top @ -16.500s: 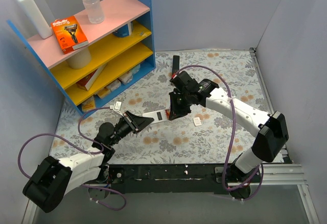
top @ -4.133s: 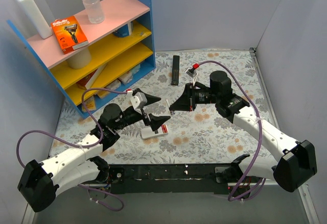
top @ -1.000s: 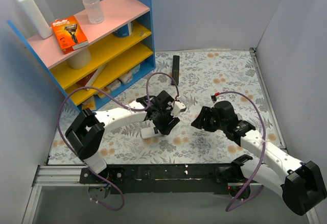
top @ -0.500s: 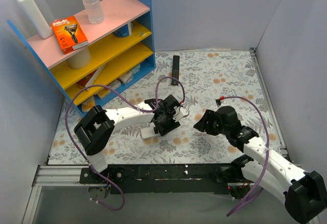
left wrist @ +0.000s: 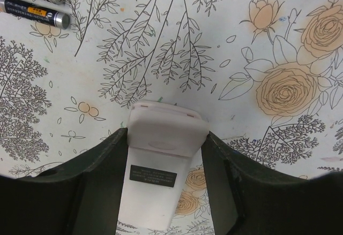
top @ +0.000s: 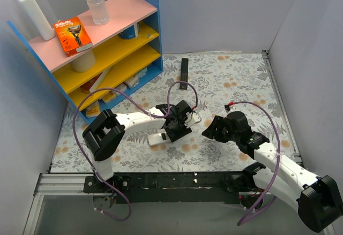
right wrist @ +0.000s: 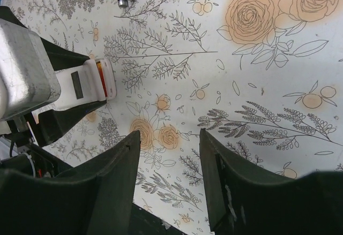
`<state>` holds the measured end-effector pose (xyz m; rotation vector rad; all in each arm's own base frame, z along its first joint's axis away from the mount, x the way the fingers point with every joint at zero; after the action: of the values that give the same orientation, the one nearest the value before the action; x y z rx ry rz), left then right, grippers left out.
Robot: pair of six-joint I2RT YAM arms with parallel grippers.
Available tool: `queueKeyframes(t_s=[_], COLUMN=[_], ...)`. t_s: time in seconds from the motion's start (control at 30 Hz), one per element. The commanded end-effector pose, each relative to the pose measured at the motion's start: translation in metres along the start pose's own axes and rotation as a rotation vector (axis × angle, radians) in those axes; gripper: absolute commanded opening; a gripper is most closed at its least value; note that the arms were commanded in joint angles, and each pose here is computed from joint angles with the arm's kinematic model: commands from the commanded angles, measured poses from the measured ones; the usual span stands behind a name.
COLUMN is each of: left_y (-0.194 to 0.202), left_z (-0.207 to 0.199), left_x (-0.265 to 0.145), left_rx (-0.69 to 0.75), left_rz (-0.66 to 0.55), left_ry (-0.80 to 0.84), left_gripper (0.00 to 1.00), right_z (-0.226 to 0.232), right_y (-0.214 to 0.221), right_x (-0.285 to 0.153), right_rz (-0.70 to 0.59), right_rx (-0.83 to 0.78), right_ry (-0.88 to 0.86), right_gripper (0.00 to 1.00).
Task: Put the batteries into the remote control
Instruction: Place the battery cover at the center of the board.
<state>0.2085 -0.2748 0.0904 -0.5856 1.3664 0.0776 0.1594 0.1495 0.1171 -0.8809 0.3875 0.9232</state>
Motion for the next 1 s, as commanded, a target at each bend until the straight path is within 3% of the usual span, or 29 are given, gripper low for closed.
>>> queueKeyframes(t_s=[0.0, 0.97], left_y=[-0.006, -0.005], left_z=[0.000, -0.002], left_x=[0.000, -0.008], left_rx=[0.013, -0.023], left_rz=[-0.009, 0.027], left_ry=[-0.011, -0.009], left_gripper=[0.35, 0.60], right_z=[0.005, 0.009], right_y=[-0.004, -0.005], right_x=[0.003, 0.009], right_rz=[-0.017, 0.016], right_rx=[-0.009, -0.023], right_ry=[-0.039, -0.062], right_gripper=[0.55, 0.55])
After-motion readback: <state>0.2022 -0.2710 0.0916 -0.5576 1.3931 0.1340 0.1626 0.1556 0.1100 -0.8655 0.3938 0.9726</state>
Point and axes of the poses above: each gripper's point midway between its finger pads, its own x axis out along the fingers, its own z axis along the line the jaws close on, y = z × x, the point moved 6 cm from there along -x, back along the fingers
